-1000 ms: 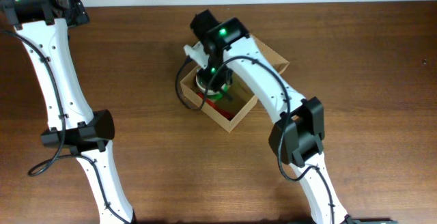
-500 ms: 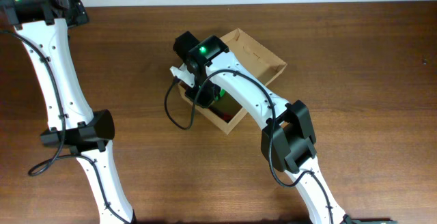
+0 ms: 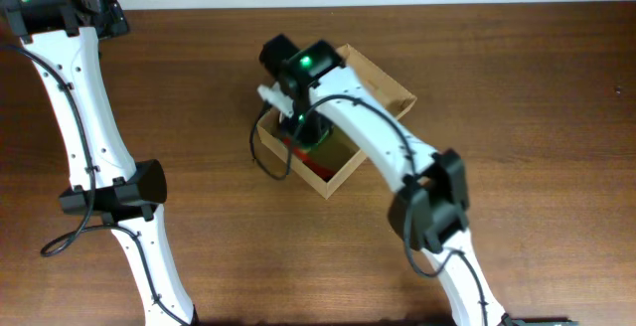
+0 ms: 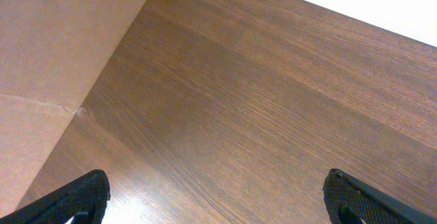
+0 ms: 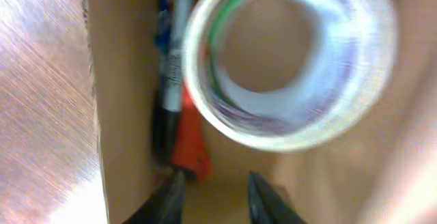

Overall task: Pack container
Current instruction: 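Raise the right arm and bring both grippers to the box lid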

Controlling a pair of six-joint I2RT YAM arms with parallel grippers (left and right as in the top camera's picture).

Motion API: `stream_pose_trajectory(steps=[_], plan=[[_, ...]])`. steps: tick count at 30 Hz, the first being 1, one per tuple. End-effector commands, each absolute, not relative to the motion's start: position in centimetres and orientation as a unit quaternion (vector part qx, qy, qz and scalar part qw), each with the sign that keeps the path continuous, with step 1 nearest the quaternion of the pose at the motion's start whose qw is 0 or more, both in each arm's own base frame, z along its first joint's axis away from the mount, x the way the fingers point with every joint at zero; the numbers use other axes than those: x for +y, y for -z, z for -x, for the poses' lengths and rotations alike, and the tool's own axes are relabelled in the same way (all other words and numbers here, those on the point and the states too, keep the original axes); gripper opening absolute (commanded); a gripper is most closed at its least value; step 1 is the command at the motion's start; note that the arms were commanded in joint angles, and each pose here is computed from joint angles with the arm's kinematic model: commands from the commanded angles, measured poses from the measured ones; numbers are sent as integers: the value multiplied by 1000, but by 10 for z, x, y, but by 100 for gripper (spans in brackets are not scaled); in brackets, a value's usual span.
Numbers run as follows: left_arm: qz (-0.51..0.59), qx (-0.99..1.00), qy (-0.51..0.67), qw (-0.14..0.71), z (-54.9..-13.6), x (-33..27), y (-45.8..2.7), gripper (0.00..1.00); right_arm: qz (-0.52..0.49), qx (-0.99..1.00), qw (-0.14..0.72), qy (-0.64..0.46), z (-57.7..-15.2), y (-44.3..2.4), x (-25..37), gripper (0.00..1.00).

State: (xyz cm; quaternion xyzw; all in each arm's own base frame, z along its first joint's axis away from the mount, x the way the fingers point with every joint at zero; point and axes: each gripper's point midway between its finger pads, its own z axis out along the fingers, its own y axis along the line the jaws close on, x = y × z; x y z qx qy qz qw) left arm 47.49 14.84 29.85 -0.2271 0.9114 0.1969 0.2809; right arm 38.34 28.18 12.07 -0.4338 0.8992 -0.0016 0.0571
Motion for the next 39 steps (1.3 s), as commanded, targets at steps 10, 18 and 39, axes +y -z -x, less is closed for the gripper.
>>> stream_pose_trajectory(steps=[10, 18, 39], plan=[[229, 906, -197, 297, -469, 151, -314, 100, 117, 915, 383, 50, -385, -398, 74, 43], [160, 939, 37, 301, -490, 71, -303, 100, -63, 957, 271, -88, -381, -320, -26, 39], [104, 990, 38, 88, -471, 45, -180, 2, -77, 972, 99, -201, -456, -58, 103, 4]])
